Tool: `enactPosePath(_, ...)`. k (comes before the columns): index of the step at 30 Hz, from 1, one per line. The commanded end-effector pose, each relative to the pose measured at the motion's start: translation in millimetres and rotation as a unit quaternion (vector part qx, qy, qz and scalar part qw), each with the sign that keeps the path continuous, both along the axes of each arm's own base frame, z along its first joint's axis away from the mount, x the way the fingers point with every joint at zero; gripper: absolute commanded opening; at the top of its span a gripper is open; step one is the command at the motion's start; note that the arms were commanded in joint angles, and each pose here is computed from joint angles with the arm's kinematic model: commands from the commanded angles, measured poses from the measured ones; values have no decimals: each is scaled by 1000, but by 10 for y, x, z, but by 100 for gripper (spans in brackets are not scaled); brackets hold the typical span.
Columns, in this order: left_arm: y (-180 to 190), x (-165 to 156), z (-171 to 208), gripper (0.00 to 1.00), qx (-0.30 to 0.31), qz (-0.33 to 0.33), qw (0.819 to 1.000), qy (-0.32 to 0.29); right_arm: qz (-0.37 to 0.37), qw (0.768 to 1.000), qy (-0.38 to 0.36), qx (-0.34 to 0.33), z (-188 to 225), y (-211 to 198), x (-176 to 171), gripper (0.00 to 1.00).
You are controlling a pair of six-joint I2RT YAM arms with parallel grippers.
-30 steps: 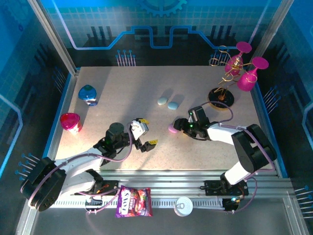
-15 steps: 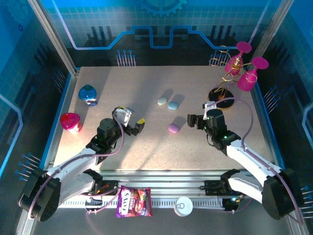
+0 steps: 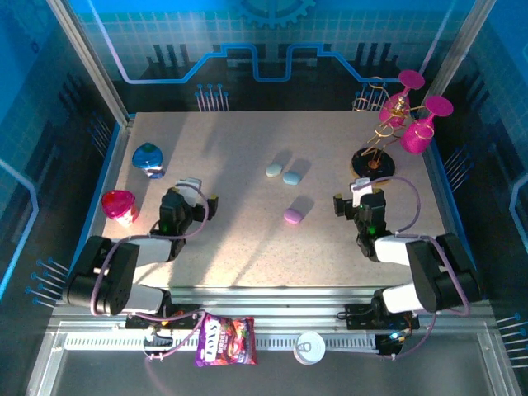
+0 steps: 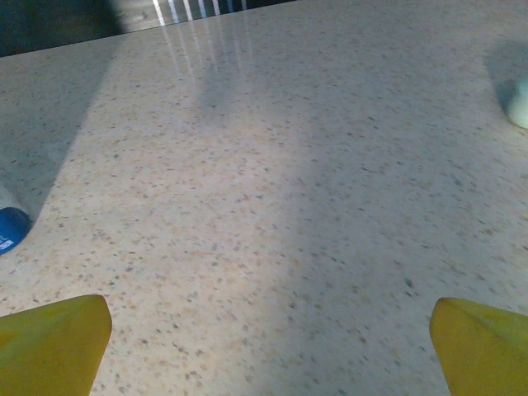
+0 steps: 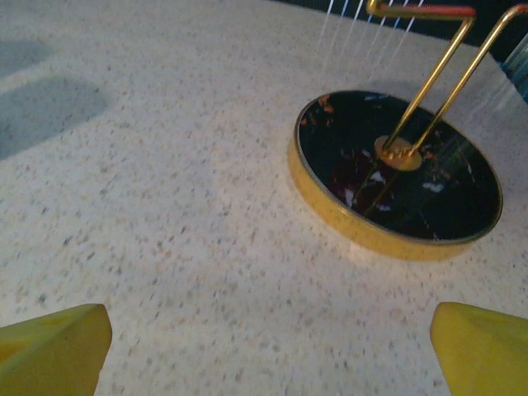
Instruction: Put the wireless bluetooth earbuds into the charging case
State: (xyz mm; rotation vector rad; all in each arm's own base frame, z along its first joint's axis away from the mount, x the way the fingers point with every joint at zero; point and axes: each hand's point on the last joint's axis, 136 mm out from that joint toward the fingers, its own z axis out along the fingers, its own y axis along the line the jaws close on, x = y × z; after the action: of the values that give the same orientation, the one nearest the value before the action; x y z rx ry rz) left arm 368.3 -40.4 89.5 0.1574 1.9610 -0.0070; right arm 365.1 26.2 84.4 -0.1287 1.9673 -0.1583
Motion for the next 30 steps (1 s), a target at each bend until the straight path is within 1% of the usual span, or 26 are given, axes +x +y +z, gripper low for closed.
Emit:
enactPosePath(1,101,220,216,99,-59,3,998,-35,27,997,-73,27,249,28,209,100)
enactPosePath(3,195,249,170,99,-83,12,996,-31,32,996,-78,29,224,41,241,100)
enactPosePath(5,281,315,88,99,-91,29,995,-36,39,997,-56,41,168,35,247,100)
enactPosePath(6,311,293,59,99,-96,36,994,-22,34,997,-61,45,182,7,263,100)
enactPosePath(7,339,302,55,99,-96,44,994,-16,24,997,-52,49,165,-38,270,100)
enactPosePath(8,338,307,71,99,-96,43,994,-29,16,997,-52,56,172,-80,285,100)
enactPosePath(10,349,306,69,99,-95,46,994,-26,0,997,-45,63,154,-153,297,100)
enactPosePath(30,343,308,61,99,-93,45,994,-24,1,997,-44,59,154,-135,314,100)
